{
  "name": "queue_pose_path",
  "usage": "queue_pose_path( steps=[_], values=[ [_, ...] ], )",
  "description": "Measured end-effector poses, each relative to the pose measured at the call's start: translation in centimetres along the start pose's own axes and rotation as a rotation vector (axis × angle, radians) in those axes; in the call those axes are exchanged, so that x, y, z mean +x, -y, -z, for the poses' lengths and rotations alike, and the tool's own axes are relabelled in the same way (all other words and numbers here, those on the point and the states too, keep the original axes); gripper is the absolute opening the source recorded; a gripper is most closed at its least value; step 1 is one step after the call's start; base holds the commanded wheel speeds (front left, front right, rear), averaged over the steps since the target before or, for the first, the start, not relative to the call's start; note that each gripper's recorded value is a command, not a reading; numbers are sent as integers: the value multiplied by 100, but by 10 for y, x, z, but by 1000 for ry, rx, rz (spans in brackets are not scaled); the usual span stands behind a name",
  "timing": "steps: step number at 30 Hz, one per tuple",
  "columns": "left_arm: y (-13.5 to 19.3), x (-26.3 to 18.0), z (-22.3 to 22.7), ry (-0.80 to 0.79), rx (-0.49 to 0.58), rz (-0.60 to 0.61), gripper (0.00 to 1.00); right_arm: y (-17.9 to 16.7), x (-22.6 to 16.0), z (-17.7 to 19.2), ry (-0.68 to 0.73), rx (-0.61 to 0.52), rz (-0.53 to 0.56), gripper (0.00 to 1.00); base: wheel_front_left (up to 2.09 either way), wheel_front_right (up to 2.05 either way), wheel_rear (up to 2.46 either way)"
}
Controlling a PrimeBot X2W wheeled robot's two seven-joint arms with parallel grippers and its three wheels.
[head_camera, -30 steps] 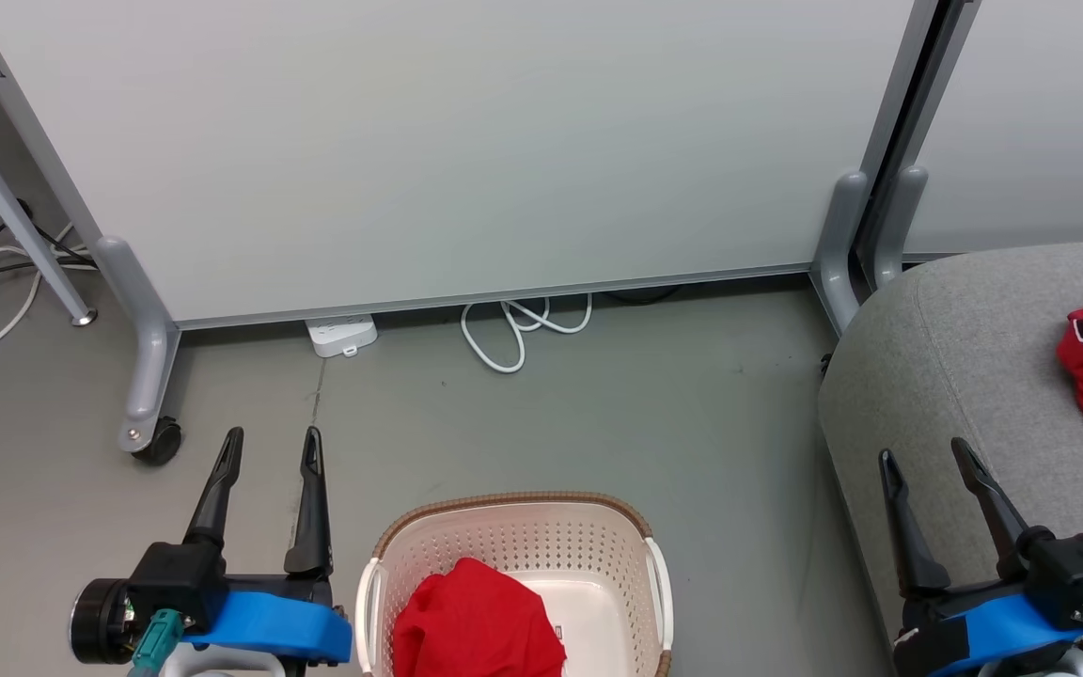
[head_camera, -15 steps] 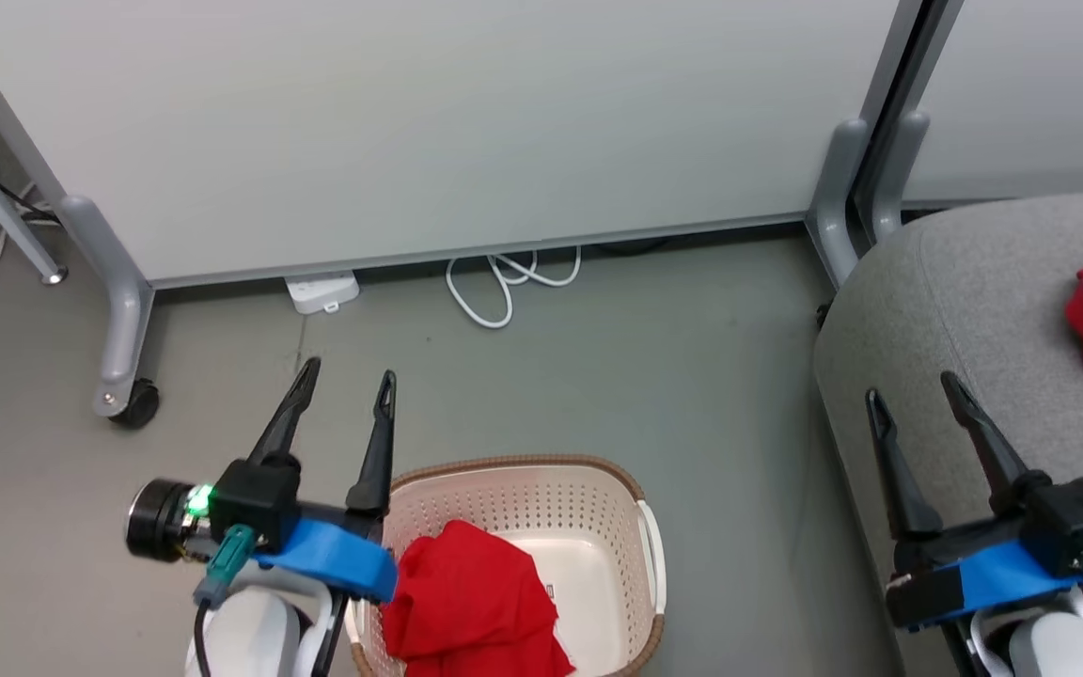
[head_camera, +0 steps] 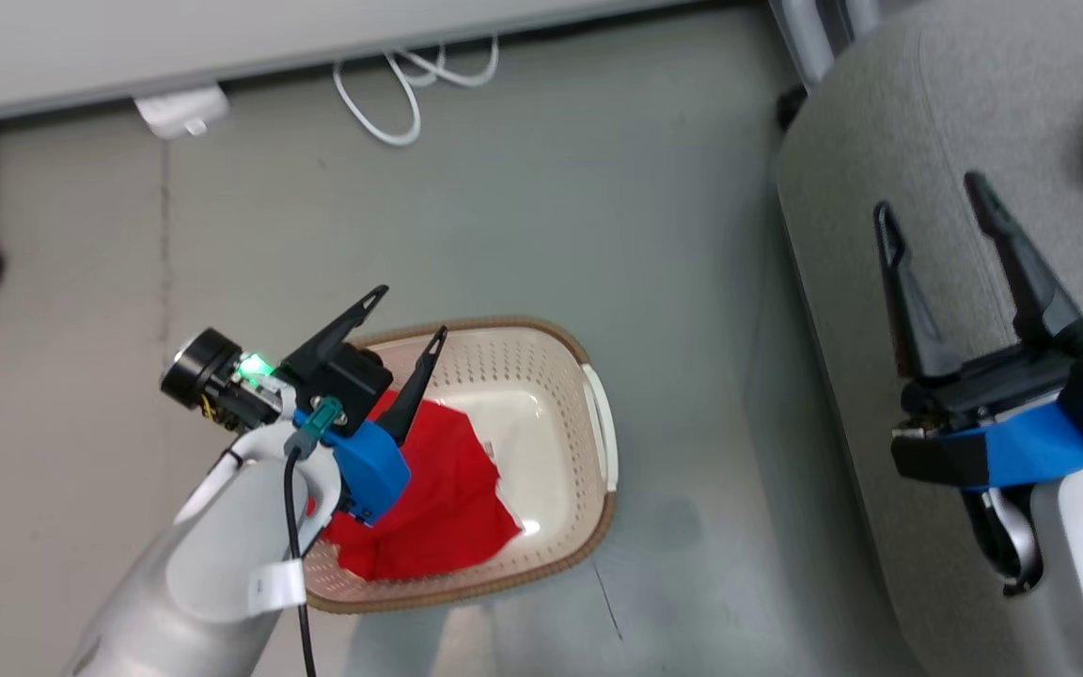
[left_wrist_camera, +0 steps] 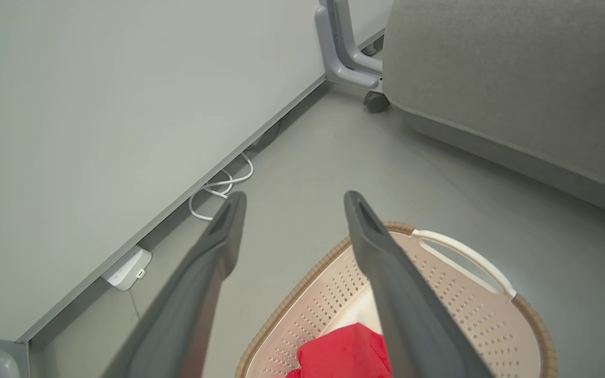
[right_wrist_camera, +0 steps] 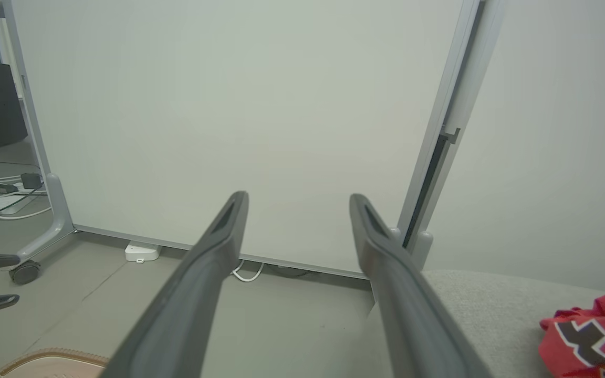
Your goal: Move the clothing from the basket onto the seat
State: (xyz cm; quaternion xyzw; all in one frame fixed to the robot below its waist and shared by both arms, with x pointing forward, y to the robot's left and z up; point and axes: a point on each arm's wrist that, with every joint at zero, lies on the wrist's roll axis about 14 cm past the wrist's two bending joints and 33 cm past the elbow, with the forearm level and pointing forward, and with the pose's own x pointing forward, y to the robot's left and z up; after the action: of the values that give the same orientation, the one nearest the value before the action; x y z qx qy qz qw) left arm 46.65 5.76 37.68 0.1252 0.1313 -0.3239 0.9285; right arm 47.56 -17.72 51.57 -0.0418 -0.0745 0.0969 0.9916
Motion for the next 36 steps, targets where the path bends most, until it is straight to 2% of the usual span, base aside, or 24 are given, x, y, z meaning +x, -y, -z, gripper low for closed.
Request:
queue_pose_path(
  steps=[6, 16, 28, 36],
  values=[
    [18, 37, 64, -171, 56, 156, 100, 16, 16, 26, -32, -27, 20, 100, 0, 0, 0],
    [54, 55, 185, -501, 135, 377, 100, 34, 35, 80, -106, -64, 34, 100, 0, 0, 0],
    [66, 56, 282, -789, 213, 501, 100, 35, 44, 140, -186, -90, 11, 100, 0, 0, 0],
    [75, 58, 319, -878, 234, 546, 100, 38, 36, 174, -253, -106, 12, 100, 0, 0, 0]
  ],
)
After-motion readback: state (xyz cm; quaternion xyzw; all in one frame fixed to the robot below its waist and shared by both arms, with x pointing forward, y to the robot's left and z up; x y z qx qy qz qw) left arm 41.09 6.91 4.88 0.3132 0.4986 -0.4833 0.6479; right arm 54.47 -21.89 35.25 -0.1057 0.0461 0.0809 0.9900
